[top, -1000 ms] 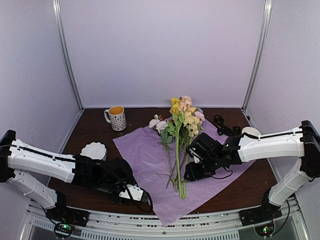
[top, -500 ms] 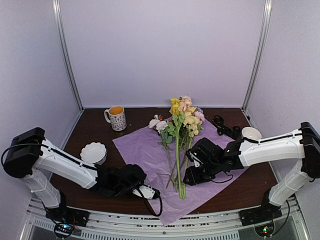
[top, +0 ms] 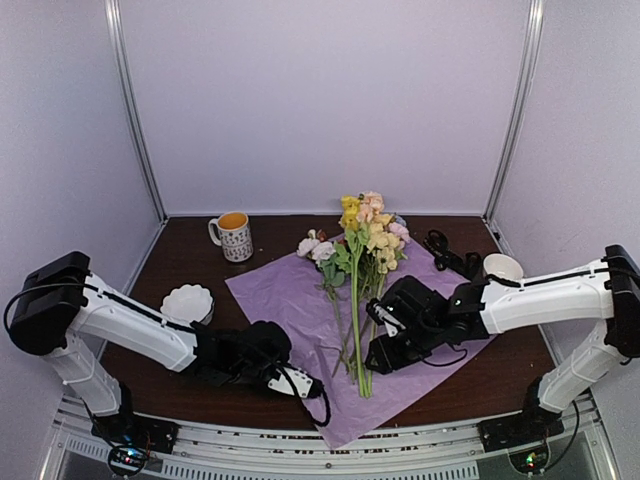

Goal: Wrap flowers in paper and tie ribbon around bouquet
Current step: Adjust the flattened wrapping paper at the center of the board.

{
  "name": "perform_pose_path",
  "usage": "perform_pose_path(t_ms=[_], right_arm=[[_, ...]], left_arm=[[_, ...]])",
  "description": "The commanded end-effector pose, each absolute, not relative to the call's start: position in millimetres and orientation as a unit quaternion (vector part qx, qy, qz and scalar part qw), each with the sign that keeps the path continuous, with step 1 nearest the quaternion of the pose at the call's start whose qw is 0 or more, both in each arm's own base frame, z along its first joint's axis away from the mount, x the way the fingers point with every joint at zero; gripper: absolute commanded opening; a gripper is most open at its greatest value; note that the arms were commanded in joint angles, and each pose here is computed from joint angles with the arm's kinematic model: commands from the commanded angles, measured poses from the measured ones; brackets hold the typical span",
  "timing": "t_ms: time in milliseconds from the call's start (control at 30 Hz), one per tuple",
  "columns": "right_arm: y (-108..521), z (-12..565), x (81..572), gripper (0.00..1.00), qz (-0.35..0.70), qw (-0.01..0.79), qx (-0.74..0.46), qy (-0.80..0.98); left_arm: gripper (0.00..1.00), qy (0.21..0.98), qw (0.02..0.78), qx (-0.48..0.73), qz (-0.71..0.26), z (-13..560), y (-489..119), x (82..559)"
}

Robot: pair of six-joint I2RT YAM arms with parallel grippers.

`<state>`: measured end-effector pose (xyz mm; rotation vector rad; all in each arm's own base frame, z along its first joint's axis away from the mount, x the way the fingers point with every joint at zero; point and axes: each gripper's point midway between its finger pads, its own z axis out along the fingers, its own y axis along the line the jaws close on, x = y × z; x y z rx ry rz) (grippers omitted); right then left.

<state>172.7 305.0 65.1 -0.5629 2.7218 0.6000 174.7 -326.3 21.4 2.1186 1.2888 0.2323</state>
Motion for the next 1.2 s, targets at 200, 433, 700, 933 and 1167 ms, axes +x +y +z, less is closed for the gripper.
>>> perform_pose_path(t_ms=[200,433,700,933,1167], right_arm=[[345,107,106,0.50,0.163,0.290,-0.450,0.829],[383,90,46,0.57,0.151,0.311,-0.608,0.715],[377,48,40,0.62,0.078,0.245,-0.691,0.676],[367,32,27,0.64,0.087,0.210,-0.718,0.658],[372,25,30,0.62,0.063,0.203,-0.735,0.643]], left_arm=[[0.00,0.522,0.335,0.783,0.042,39,-338,183],[0.00,0.541,0.342,0.768,0.033,45,-337,189],[0.35,0.606,0.421,0.675,0.020,97,-328,209],[0.78,0.643,0.524,0.558,0.029,172,-301,229],[0.98,0.634,0.656,0.401,-0.084,264,-275,221]])
